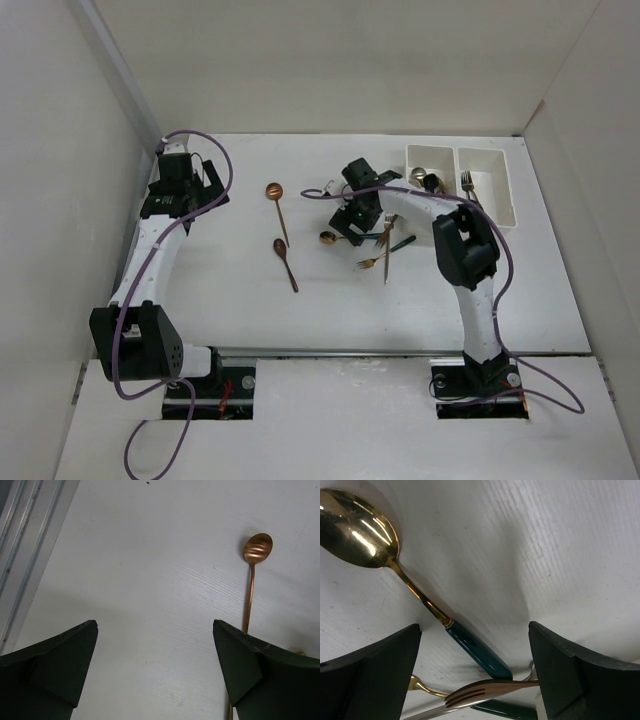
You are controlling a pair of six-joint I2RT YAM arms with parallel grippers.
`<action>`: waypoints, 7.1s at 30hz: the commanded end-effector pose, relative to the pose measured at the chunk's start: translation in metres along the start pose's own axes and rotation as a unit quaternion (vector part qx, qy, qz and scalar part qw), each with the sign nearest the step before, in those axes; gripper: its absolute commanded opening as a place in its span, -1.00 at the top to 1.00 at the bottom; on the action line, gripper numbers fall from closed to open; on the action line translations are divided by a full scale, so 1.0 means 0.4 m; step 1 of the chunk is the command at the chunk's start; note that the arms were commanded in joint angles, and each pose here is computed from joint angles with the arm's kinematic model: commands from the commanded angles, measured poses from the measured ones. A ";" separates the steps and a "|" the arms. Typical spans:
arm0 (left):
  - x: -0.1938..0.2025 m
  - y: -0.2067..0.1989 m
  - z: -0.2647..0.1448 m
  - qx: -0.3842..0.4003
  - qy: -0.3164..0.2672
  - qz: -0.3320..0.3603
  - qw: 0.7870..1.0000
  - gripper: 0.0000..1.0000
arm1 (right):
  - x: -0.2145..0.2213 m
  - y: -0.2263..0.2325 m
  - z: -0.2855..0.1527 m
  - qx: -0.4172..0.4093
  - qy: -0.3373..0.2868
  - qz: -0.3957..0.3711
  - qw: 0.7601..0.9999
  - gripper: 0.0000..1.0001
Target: Sort the eating utensils into containers
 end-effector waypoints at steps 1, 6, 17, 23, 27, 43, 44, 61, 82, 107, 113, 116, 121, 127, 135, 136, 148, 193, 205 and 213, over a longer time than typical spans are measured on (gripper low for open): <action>-0.014 0.002 -0.012 0.005 -0.015 -0.006 1.000 -1.00 | 0.026 0.014 -0.018 0.002 0.008 -0.005 1.000 -0.86; -0.014 0.002 -0.012 0.005 -0.015 -0.006 1.000 -1.00 | 0.077 0.043 0.004 -0.015 0.030 0.001 0.999 -0.71; -0.014 0.002 -0.012 0.005 -0.015 -0.006 1.000 -1.00 | -0.016 0.064 0.063 0.002 0.007 -0.010 1.000 1.00; -0.014 0.002 -0.012 0.005 -0.015 -0.006 1.000 -1.00 | -0.194 0.028 -0.075 0.022 -0.162 0.080 0.983 1.00; -0.014 0.002 -0.012 0.005 -0.015 -0.006 1.000 -1.00 | -0.236 -0.086 -0.236 0.008 -0.315 0.231 0.921 1.00; -0.014 0.014 -0.006 0.003 -0.015 -0.011 1.000 -1.00 | 0.198 -0.375 -0.349 0.255 -0.166 0.458 0.835 1.00; -0.014 0.013 -0.006 0.003 -0.015 -0.016 1.000 -1.00 | 0.212 -0.385 -0.343 0.257 -0.161 0.463 0.833 1.00; 0.162 -0.113 0.085 0.047 0.141 0.002 0.989 -0.87 | 0.198 -0.374 -0.395 0.258 -0.192 0.475 0.819 -0.46; 0.300 -0.332 0.311 -0.032 0.212 0.138 0.967 -0.75 | 0.240 -0.292 -0.457 0.283 -0.213 0.459 0.815 -0.48; -0.035 -0.508 0.147 0.265 0.015 0.161 0.951 1.00 | 0.049 -0.157 -0.525 0.198 -0.316 0.270 0.887 -0.48; -0.204 -0.512 -0.091 0.399 -0.141 0.205 0.882 1.00 | -0.105 -0.053 -0.621 0.111 -0.444 0.153 0.876 -0.54; -0.225 -0.500 -0.203 0.452 -0.195 0.249 0.834 1.00 | -0.162 -0.012 -0.667 0.068 -0.495 0.123 0.857 -0.57; -0.211 -0.495 -0.311 0.506 -0.207 0.281 0.788 1.00 | -0.233 0.017 -0.732 -0.059 -0.582 0.144 0.798 -0.57; -0.189 -0.495 -0.366 0.524 -0.211 0.291 0.772 1.00 | -0.242 0.036 -0.849 -0.118 -0.687 0.150 0.702 -0.57; -0.174 -0.517 -0.396 0.540 -0.214 0.294 0.759 1.00 | -0.288 0.047 -0.780 -0.201 -0.677 0.162 0.690 -0.55; -0.169 -0.522 -0.401 0.544 -0.213 0.295 0.756 1.00 | -0.291 0.045 -0.768 -0.207 -0.672 0.171 0.691 -0.52; -0.134 -0.527 -0.384 0.545 -0.193 0.283 0.766 1.00 | -0.349 0.057 -0.753 -0.266 -0.685 0.170 0.656 -0.52; -0.004 -0.293 -0.195 0.231 -0.142 0.215 0.938 -1.00 | 0.186 -0.443 -0.250 0.192 -0.139 0.414 0.879 0.97; 0.152 -0.194 -0.117 0.114 -0.001 0.155 0.981 -0.86 | 0.133 -0.404 -0.424 0.257 -0.185 0.393 0.864 -0.57; 0.338 -0.207 -0.003 0.067 0.211 0.105 0.969 -0.71 | 0.078 -0.287 -0.531 0.272 -0.232 0.378 0.854 -0.67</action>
Point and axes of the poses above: each gripper's point midway between its finger pads, its own z axis out along the fingers, its own y axis along the line the jaws close on, x = y × z, the point moved 7 cm from there along -z, back along the fingers, and after that the axes turned 1 degree about -z, right-handed, at the moved point
